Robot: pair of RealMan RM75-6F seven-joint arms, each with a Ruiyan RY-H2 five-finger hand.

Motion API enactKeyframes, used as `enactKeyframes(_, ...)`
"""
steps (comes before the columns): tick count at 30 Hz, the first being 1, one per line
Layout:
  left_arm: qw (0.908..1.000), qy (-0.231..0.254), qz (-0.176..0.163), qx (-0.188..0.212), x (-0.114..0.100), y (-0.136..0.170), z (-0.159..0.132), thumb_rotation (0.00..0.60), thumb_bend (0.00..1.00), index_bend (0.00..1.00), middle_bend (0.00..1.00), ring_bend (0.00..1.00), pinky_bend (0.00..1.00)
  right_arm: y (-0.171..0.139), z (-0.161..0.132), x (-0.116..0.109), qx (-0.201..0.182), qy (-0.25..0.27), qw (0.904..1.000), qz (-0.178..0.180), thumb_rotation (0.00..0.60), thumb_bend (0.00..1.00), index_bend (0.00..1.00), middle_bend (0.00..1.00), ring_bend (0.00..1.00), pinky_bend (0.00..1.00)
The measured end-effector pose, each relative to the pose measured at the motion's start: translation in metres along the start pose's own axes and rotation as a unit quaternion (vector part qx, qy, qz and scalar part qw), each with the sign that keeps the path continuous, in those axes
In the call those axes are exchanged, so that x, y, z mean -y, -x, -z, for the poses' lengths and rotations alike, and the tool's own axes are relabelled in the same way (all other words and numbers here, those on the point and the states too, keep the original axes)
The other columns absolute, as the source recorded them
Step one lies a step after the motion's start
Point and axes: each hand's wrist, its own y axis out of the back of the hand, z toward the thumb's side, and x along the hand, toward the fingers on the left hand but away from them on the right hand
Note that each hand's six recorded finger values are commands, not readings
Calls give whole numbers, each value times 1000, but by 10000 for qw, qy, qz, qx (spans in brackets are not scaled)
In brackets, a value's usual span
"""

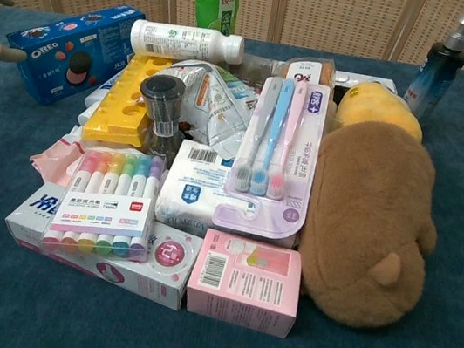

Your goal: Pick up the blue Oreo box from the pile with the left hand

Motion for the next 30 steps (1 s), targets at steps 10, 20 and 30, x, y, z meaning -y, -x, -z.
enactKeyframes(10, 9996, -155, -243, -83, 30, -34, -8, 600, 674, 616, 500, 587, 684, -6, -2, -5, 54, 140, 9999, 57, 452, 0, 0, 94, 0, 0)
enactKeyframes(20, 9970, 348, -615, 320, 31, -31, -25, 600, 686, 654, 565, 633, 783, -6, 2, -4, 66, 201, 9998, 40, 454, 0, 0, 94, 0, 0)
enactKeyframes(30, 9848, 1063, -916, 1019, -21, 35, -30, 600, 676, 639, 557, 634, 783, 8, 0, 15, -45, 287, 9994, -213, 456, 0, 0, 95, 0, 0)
